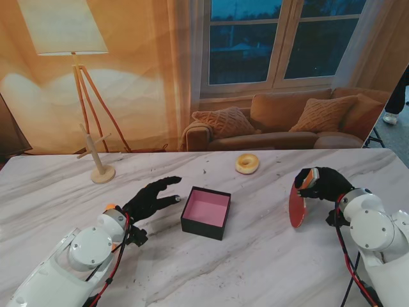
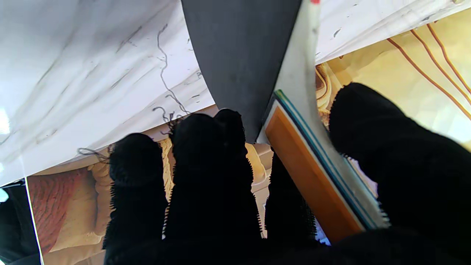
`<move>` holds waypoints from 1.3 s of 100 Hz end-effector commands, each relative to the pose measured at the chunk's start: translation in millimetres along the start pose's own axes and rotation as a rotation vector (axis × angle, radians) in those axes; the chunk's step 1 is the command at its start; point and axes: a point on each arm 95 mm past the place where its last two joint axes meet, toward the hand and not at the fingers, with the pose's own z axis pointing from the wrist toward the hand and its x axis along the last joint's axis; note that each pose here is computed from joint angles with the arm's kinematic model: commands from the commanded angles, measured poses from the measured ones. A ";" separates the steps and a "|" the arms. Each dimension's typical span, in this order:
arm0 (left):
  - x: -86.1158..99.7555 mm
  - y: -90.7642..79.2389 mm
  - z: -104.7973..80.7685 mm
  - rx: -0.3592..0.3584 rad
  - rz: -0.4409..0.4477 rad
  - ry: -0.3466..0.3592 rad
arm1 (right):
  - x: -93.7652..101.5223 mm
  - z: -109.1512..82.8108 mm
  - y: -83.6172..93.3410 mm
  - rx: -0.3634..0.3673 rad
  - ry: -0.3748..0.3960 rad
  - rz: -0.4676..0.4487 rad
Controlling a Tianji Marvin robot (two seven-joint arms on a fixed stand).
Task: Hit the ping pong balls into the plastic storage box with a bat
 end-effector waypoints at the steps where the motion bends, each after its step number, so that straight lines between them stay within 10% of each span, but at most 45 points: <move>1: 0.5 3.0 0.5 -0.015 -0.006 -0.001 | -2.6 1.7 -3.6 0.014 -0.012 -0.002; 79: 0.8 2.9 0.4 -0.011 -0.013 -0.006 | -12.8 14.0 -19.9 -0.018 -0.051 -0.138; 130: 0.9 2.9 0.4 -0.010 -0.017 -0.007 | -3.3 14.8 -28.9 -0.163 -0.109 0.110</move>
